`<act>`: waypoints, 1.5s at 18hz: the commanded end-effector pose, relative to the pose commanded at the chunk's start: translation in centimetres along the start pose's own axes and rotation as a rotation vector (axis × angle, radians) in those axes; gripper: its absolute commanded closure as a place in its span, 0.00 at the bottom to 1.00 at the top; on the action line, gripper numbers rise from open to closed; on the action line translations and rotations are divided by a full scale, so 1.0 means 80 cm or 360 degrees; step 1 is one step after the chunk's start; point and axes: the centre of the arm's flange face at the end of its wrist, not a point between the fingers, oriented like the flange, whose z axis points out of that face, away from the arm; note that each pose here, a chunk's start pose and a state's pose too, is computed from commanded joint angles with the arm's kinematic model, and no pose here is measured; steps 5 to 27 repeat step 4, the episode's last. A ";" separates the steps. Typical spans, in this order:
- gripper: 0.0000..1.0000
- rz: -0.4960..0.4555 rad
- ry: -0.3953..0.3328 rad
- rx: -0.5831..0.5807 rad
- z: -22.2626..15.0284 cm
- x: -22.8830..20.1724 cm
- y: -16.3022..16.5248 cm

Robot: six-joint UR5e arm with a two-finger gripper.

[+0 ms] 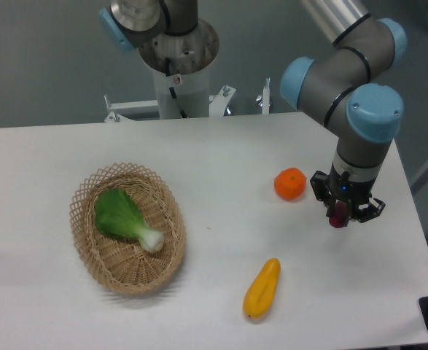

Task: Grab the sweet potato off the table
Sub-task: 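Lift the held sweet potato and carry it past the orange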

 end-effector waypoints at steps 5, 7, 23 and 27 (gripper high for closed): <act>0.79 -0.0002 0.0002 -0.0003 0.001 0.000 0.000; 0.79 -0.0002 0.0002 -0.0003 0.001 0.000 0.000; 0.79 -0.0002 0.0002 -0.0003 0.001 0.000 0.000; 0.79 -0.0002 0.0002 -0.0003 0.001 0.000 0.000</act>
